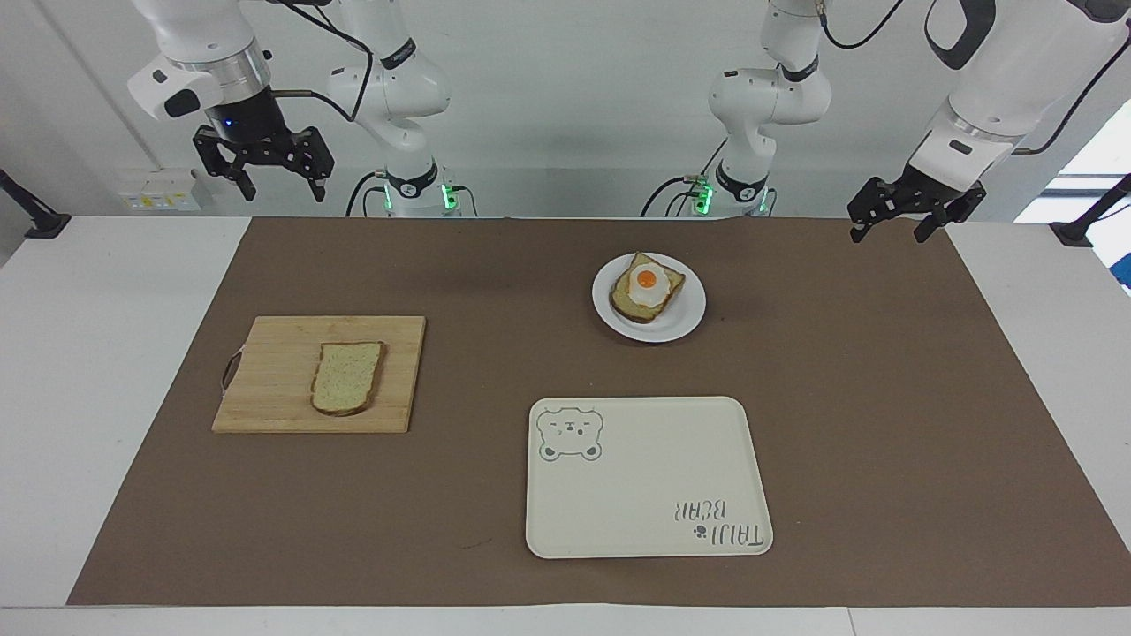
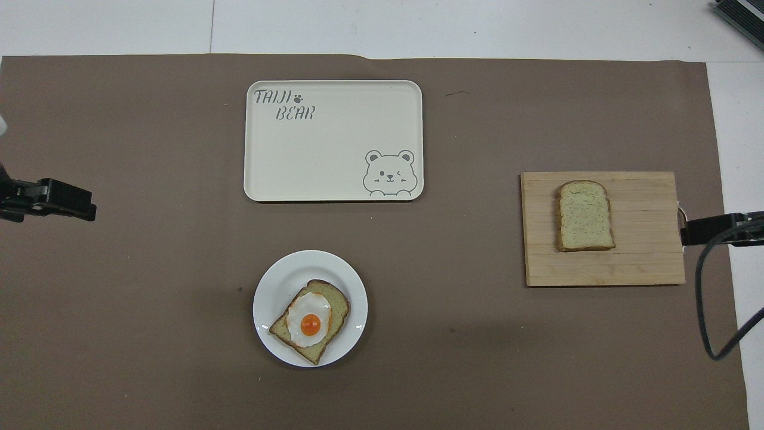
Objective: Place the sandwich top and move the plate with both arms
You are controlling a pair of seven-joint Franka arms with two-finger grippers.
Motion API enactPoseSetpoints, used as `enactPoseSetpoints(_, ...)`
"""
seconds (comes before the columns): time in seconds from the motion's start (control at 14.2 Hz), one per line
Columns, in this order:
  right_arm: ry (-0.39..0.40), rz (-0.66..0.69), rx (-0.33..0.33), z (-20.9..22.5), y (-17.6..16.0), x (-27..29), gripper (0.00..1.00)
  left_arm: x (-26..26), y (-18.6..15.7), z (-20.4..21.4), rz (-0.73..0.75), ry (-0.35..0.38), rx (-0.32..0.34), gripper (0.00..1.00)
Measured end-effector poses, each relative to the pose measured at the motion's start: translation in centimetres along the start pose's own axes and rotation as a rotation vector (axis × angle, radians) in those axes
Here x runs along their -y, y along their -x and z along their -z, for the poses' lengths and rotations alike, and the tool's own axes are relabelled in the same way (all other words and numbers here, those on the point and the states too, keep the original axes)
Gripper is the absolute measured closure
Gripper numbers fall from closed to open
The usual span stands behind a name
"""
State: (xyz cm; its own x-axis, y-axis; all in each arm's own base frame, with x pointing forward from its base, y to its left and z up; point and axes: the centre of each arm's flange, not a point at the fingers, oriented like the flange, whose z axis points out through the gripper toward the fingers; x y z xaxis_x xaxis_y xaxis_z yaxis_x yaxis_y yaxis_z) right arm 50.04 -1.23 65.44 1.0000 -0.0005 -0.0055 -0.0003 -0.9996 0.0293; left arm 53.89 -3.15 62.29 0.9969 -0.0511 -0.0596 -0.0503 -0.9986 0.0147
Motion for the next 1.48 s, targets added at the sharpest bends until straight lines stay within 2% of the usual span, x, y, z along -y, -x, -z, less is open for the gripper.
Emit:
enactPoseSetpoints(0.99,0.0,-0.001,0.007,-0.3,0.0,0.0,0.0,0.0,0.0,0.0,0.0,0.0,0.0,0.0)
enactPoseSetpoints(1.2,0.0,-0.012,-0.001,-1.7,-0.5,-0.8,0.0,0.0,0.0,0.0,0.0,0.0,0.0,0.0)
enactPoseSetpoints(1.48,0.003,0.028,-0.032,-6.0,-2.0,-1.9,0.0,0.0,0.0,0.0,0.0,0.0,0.0,0.0)
